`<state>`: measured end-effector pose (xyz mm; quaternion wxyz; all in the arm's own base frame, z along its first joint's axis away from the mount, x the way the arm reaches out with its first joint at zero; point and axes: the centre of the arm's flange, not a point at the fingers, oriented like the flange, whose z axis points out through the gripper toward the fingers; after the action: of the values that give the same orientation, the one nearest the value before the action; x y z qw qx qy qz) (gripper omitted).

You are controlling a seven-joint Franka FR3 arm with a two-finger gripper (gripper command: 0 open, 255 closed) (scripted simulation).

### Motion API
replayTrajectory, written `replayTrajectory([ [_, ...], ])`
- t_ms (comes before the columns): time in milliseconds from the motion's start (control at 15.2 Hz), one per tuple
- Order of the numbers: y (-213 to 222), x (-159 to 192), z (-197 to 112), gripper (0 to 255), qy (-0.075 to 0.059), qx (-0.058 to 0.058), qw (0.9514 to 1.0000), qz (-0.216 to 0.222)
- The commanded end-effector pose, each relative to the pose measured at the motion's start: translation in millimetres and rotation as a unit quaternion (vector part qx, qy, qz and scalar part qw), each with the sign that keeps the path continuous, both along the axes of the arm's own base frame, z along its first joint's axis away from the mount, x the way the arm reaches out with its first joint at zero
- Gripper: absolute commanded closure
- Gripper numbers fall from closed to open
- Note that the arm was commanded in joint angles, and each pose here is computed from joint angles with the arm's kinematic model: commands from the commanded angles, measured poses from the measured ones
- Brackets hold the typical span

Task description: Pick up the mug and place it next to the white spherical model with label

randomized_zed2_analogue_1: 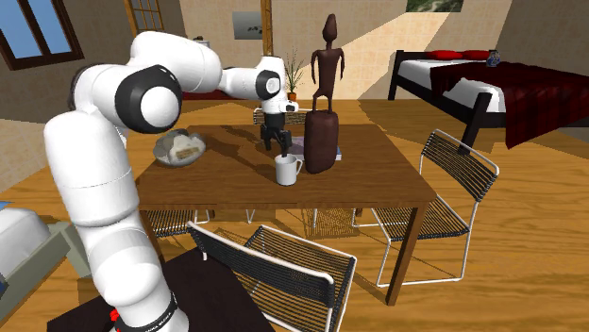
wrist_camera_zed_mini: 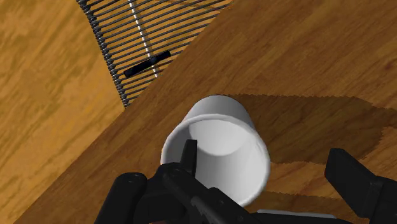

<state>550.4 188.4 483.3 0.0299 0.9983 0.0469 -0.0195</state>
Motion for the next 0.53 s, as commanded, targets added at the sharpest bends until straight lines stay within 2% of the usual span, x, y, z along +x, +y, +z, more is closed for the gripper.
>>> replayTrajectory([
  [0,14,24,-11,0,0.006,-0.007,1.0000,-0.002],
  [462,11,23,-42,0,0.006,-0.007,1.0000,-0.002],
])
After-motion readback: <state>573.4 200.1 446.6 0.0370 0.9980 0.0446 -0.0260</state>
